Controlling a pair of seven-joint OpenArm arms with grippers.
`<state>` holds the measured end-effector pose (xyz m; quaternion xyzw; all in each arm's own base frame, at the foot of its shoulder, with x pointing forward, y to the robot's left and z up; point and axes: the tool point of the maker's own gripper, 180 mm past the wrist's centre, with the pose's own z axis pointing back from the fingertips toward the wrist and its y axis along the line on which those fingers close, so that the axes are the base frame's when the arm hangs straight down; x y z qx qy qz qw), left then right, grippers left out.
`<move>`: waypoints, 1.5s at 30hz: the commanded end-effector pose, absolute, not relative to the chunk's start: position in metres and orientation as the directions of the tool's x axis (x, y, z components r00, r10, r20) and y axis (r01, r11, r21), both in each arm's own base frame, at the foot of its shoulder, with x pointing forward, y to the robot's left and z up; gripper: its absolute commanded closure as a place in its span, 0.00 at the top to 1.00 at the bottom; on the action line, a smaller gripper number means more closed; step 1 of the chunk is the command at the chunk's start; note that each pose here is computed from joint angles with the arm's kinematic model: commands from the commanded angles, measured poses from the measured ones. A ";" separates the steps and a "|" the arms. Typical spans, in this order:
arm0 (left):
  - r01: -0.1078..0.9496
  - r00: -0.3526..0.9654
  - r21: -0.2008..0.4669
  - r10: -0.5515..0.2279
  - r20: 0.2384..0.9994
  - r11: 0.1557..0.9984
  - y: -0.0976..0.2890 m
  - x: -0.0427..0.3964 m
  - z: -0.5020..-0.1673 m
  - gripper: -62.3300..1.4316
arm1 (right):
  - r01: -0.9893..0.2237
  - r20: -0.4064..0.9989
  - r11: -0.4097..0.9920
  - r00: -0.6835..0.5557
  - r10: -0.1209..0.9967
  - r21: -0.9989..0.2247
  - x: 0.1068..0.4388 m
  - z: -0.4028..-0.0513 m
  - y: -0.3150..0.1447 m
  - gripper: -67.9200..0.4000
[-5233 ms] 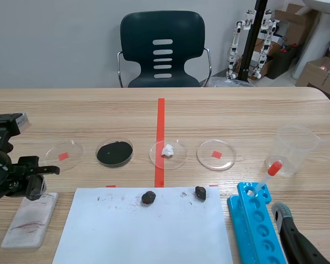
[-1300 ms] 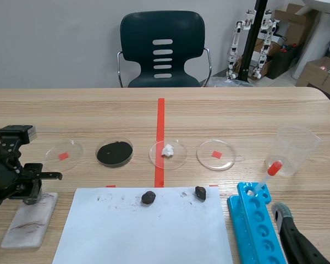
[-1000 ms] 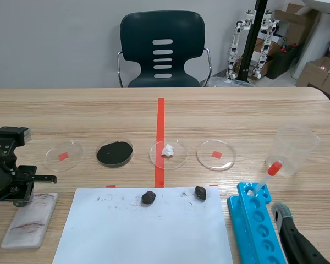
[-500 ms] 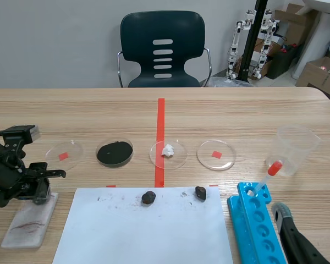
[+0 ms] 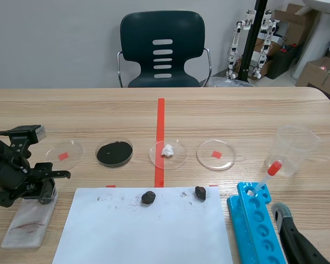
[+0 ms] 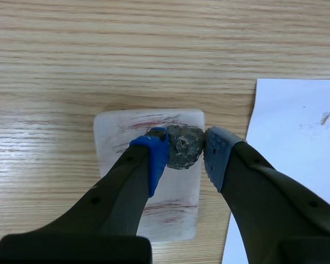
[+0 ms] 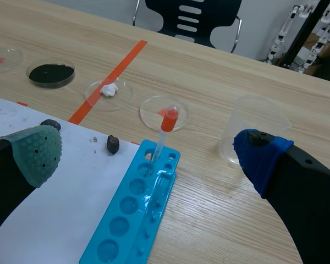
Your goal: Rub the mineral on the streak plate
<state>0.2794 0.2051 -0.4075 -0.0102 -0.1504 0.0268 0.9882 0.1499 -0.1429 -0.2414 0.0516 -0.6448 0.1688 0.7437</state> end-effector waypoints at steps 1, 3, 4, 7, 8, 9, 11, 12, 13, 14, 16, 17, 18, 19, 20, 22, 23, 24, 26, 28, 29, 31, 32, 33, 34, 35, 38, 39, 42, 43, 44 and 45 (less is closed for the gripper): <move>-0.060 0.954 0.036 0.047 0.296 0.998 0.220 0.278 -0.406 0.11 | -0.308 0.981 0.940 0.077 0.176 -0.144 0.154 -0.232 -0.143 1.00; -0.076 0.956 0.085 0.049 0.289 0.993 0.229 0.276 -0.406 0.11 | -0.308 0.981 0.940 0.077 0.176 -0.144 0.154 -0.232 -0.143 1.00; -0.075 0.958 0.110 0.041 0.284 0.991 0.234 0.275 -0.406 0.11 | -0.308 0.981 0.940 0.077 0.176 -0.144 0.154 -0.232 -0.143 1.00; -0.091 0.958 0.158 0.043 0.283 0.983 0.243 0.275 -0.405 0.11 | -0.308 0.981 0.940 0.077 0.176 -0.144 0.154 -0.232 -0.143 1.00; -0.092 0.958 0.161 0.044 0.284 0.983 0.243 0.275 -0.405 0.11 | -0.308 0.981 0.940 0.077 0.176 -0.144 0.154 -0.232 -0.143 1.00; -0.095 0.958 0.165 0.045 0.285 0.982 0.244 0.275 -0.405 0.11 | -0.308 0.981 0.940 0.077 0.176 -0.144 0.154 -0.232 -0.143 1.00; -0.098 0.957 0.175 0.045 0.286 0.980 0.246 0.275 -0.404 0.11 | -0.308 0.981 0.940 0.077 0.176 -0.144 0.154 -0.232 -0.143 1.00; -0.099 0.957 0.170 0.047 0.285 0.980 0.245 0.274 -0.404 0.11 | -0.308 0.981 0.940 0.077 0.176 -0.144 0.154 -0.232 -0.143 1.00; -0.100 0.957 0.163 0.050 0.284 0.981 0.244 0.274 -0.405 0.11 | -0.308 0.981 0.940 0.077 0.176 -0.144 0.154 -0.232 -0.143 1.00; -0.102 0.957 0.150 0.056 0.284 0.983 0.242 0.274 -0.405 0.11 | -0.308 0.981 0.940 0.077 0.176 -0.144 0.154 -0.232 -0.143 1.00; -0.102 0.957 0.126 0.063 0.282 0.987 0.237 0.274 -0.406 0.11 | -0.308 0.981 0.940 0.077 0.176 -0.144 0.154 -0.232 -0.143 1.00; -0.098 0.959 0.117 0.062 0.278 0.988 0.235 0.274 -0.407 0.11 | -0.308 0.981 0.940 0.077 0.176 -0.144 0.154 -0.232 -0.143 1.00; -0.094 0.959 0.103 0.063 0.276 0.990 0.232 0.274 -0.407 0.11 | -0.308 0.981 0.940 0.077 0.176 -0.144 0.154 -0.232 -0.143 1.00; -0.086 0.960 0.083 0.060 0.274 0.993 0.228 0.274 -0.408 0.11 | -0.308 0.981 0.940 0.077 0.176 -0.144 0.154 -0.232 -0.143 1.00; -0.085 0.960 0.066 0.064 0.273 0.994 0.225 0.273 -0.408 0.11 | -0.308 0.981 0.940 0.077 0.176 -0.144 0.154 -0.232 -0.143 1.00; -0.080 0.960 0.039 0.067 0.271 0.996 0.220 0.274 -0.408 0.11 | -0.308 0.981 0.940 0.077 0.176 -0.144 0.154 -0.232 -0.143 1.00; -0.076 0.961 0.026 0.066 0.270 0.997 0.218 0.274 -0.409 0.11 | -0.308 0.981 0.940 0.077 0.176 -0.144 0.154 -0.232 -0.143 1.00; -0.074 0.961 0.013 0.068 0.270 0.997 0.215 0.274 -0.409 0.11 | -0.308 0.981 0.940 0.077 0.176 -0.144 0.154 -0.232 -0.143 1.00; -0.074 0.959 -0.008 0.073 0.275 0.997 0.212 0.275 -0.408 0.11 | -0.308 0.981 0.940 0.077 0.176 -0.144 0.154 -0.232 -0.143 1.00; -0.061 0.959 -0.041 0.070 0.276 0.997 0.205 0.275 -0.408 0.11 | -0.308 0.981 0.940 0.077 0.176 -0.144 0.154 -0.232 -0.143 1.00; -0.057 0.957 -0.063 0.072 0.279 0.996 0.201 0.276 -0.408 0.11 | -0.308 0.981 0.940 0.077 0.176 -0.144 0.154 -0.232 -0.143 1.00; -0.051 0.954 -0.096 0.077 0.290 0.994 0.196 0.279 -0.407 0.11 | -0.308 0.981 0.940 0.077 0.176 -0.144 0.154 -0.232 -0.143 1.00; -0.046 0.954 -0.113 0.077 0.291 0.992 0.192 0.279 -0.406 0.11 | -0.308 0.981 0.940 0.077 0.176 -0.144 0.154 -0.232 -0.143 1.00; -0.045 0.952 -0.124 0.080 0.294 0.991 0.190 0.280 -0.406 0.11 | -0.308 0.981 0.940 0.077 0.176 -0.144 0.154 -0.232 -0.143 1.00; -0.043 0.952 -0.128 0.080 0.297 0.991 0.190 0.280 -0.406 0.11 | -0.308 0.981 0.940 0.077 0.176 -0.144 0.154 -0.232 -0.143 1.00; -0.043 0.949 -0.128 0.080 0.304 0.991 0.190 0.281 -0.406 0.11 | -0.308 0.981 0.940 0.077 0.176 -0.144 0.154 -0.232 -0.143 1.00; -0.042 0.921 -0.128 0.089 0.380 0.991 0.191 0.293 -0.402 0.11 | -0.308 0.981 0.940 0.077 0.176 -0.144 0.154 -0.232 -0.143 1.00; -0.042 0.905 -0.131 0.093 0.415 0.991 0.191 0.298 -0.399 0.11 | -0.308 0.981 0.940 0.077 0.176 -0.144 0.154 -0.232 -0.143 1.00; -0.024 0.834 -0.129 0.091 0.544 0.991 0.190 0.315 -0.385 0.11 | -0.308 0.981 0.940 0.077 0.176 -0.144 0.154 -0.232 -0.143 1.00; -0.015 0.804 -0.128 0.088 0.589 0.992 0.189 0.320 -0.379 0.11 | -0.308 0.981 0.940 0.077 0.176 -0.144 0.154 -0.232 -0.143 1.00; -0.005 0.769 -0.125 0.084 0.634 0.992 0.188 0.324 -0.371 0.11 | -0.308 0.981 0.940 0.077 0.176 -0.144 0.154 -0.232 -0.143 1.00; 0.006 0.730 -0.123 0.080 0.679 0.992 0.187 0.328 -0.363 0.11 | -0.308 0.981 0.940 0.077 0.176 -0.144 0.154 -0.232 -0.143 1.00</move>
